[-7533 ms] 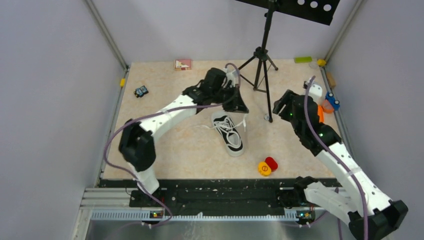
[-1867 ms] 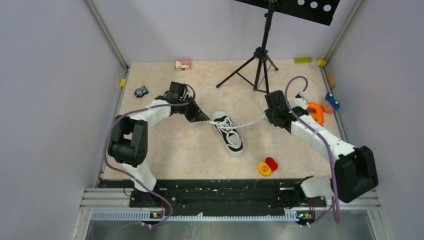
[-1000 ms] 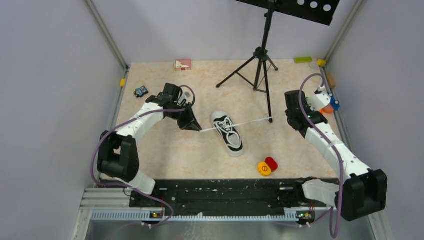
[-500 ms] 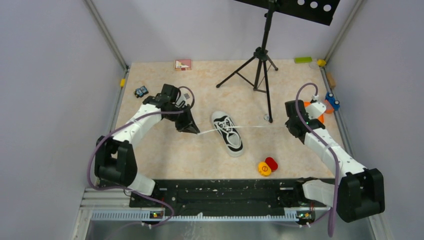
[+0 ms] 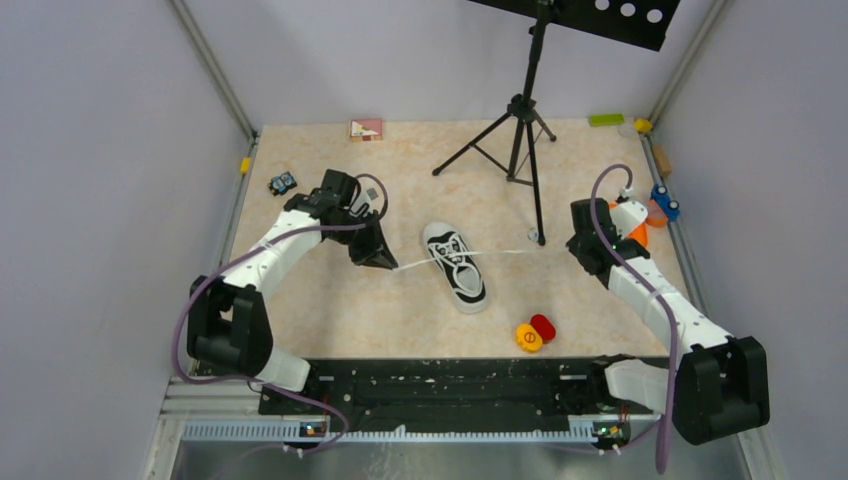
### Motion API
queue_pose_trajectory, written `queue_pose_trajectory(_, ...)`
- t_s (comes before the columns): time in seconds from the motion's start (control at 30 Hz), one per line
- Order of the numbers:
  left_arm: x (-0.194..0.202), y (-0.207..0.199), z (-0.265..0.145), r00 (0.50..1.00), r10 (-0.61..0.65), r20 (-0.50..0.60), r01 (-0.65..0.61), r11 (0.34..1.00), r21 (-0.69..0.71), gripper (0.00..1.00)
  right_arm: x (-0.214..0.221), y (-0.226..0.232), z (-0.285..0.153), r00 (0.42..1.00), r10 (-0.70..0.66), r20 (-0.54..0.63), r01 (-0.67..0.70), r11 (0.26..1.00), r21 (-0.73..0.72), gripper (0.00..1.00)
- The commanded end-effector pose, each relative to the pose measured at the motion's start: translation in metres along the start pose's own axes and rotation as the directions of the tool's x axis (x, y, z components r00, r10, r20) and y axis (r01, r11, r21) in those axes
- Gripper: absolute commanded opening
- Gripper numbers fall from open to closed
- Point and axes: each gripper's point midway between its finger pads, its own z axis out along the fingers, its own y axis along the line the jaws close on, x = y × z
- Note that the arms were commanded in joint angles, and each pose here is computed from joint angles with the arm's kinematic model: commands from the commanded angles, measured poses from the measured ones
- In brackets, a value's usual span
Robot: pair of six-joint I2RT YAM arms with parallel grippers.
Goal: Tie the shoes
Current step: Tie the shoelace on the shoe.
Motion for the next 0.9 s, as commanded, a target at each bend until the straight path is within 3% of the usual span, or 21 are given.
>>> queue_pose_trajectory(0.0, 0.003, 0.000, -0.001, 1.000, 0.026, 0.009, -0.026, 1.000, 0.008, 0.00, -0.014, 0.010, -0.003, 0.999, 0.025, 0.032, -0.024, 0.999, -0.045, 0.00)
queue_pose_trajectory(0.27, 0.000, -0.001, 0.003, 0.999, 0.017, 0.033, -0.017, 1.000, 0.016, 0.00, -0.013, 0.015, -0.005, 1.000, 0.012, 0.025, -0.010, 0.997, -0.078, 0.00)
queue_pose_trajectory(0.4, -0.005, -0.002, 0.008, 0.998, -0.009, 0.066, 0.007, 1.000, 0.029, 0.00, 0.003, 0.012, 0.008, 0.998, -0.063, -0.016, 0.062, 0.996, -0.063, 0.00)
queue_pose_trajectory(0.47, -0.007, -0.004, 0.009, 0.997, -0.010, 0.076, 0.008, 0.999, 0.033, 0.00, 0.011, 0.020, 0.009, 0.990, -0.116, -0.077, 0.109, 0.990, -0.089, 0.40)
queue_pose_trajectory(0.5, -0.007, -0.005, 0.009, 0.997, -0.008, 0.078, 0.006, 0.999, 0.032, 0.00, 0.015, 0.024, 0.008, 0.986, -0.135, -0.098, 0.123, 0.986, -0.114, 0.55)
queue_pose_trajectory(0.57, -0.007, -0.007, 0.010, 0.997, -0.005, 0.076, 0.002, 1.000, 0.031, 0.00, 0.015, 0.041, -0.003, 0.984, -0.153, -0.094, 0.131, 0.969, -0.211, 0.72)
queue_pose_trajectory(0.67, -0.007, -0.008, 0.009, 0.997, -0.002, 0.080, -0.001, 1.000, 0.030, 0.00, 0.021, 0.074, -0.032, 0.976, -0.207, -0.063, 0.167, 0.906, -0.388, 0.83)
queue_pose_trajectory(0.87, -0.007, -0.009, 0.008, 0.997, -0.004, 0.083, 0.001, 1.000, 0.029, 0.00, 0.104, 0.125, -0.098, 0.847, -0.523, -0.091, 0.332, 0.656, -0.678, 0.78)
